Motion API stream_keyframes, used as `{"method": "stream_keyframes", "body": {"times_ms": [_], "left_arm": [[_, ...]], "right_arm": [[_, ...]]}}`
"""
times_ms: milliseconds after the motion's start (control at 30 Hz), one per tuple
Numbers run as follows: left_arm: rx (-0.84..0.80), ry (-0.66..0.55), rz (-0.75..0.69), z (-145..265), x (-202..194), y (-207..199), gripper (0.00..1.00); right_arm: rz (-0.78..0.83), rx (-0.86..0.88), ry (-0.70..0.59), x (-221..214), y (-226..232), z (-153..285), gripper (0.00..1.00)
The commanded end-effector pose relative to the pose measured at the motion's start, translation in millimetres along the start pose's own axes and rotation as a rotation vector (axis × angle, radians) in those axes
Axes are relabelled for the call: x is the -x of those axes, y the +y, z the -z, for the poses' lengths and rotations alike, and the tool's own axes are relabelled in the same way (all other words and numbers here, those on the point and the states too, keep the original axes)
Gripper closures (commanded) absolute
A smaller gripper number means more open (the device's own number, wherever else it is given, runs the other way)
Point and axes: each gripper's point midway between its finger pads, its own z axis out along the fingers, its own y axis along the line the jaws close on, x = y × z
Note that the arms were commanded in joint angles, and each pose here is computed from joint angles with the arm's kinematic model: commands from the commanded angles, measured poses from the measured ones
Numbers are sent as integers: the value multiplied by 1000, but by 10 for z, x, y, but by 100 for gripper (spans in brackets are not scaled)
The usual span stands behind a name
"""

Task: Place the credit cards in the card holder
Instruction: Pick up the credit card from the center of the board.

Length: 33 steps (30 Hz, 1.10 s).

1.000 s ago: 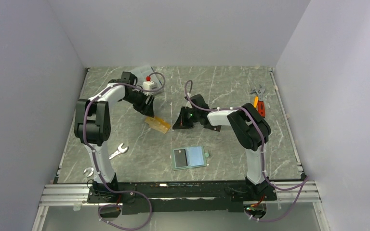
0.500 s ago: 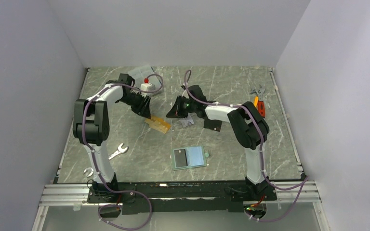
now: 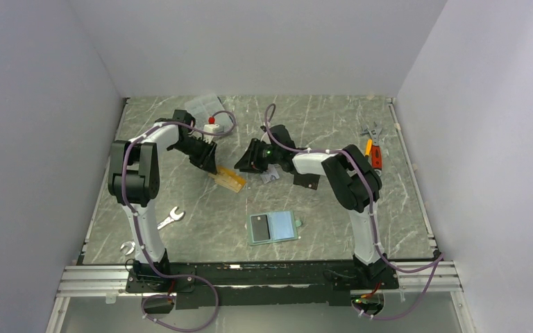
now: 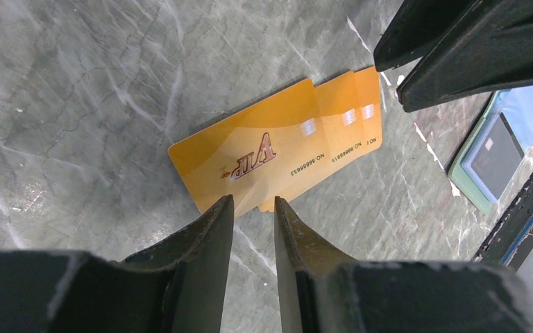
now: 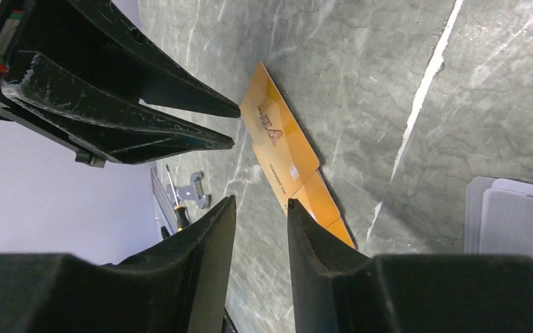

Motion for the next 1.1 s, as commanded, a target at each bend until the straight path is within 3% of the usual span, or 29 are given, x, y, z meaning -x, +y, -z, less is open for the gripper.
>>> {"method": "stream_keyframes", "body": {"times_ms": [0, 167, 700, 933, 1067], "left_arm": [[-7, -1, 4, -12, 11, -11, 68], [6, -24, 4, 37, 62, -18, 68], [214, 94, -37, -25, -58, 215, 65], [239, 124, -64, -60, -103, 208, 69], [215, 134, -60, -72, -114, 177, 79]], "right_arm": [[9, 70, -7, 33, 177, -53, 63], [4, 68, 6, -3, 168, -111, 64], [-9, 64, 19, -55, 160, -206, 64], [-18, 58, 24, -72, 135, -216, 58], [-31, 52, 27, -95, 98, -221, 57]]}}
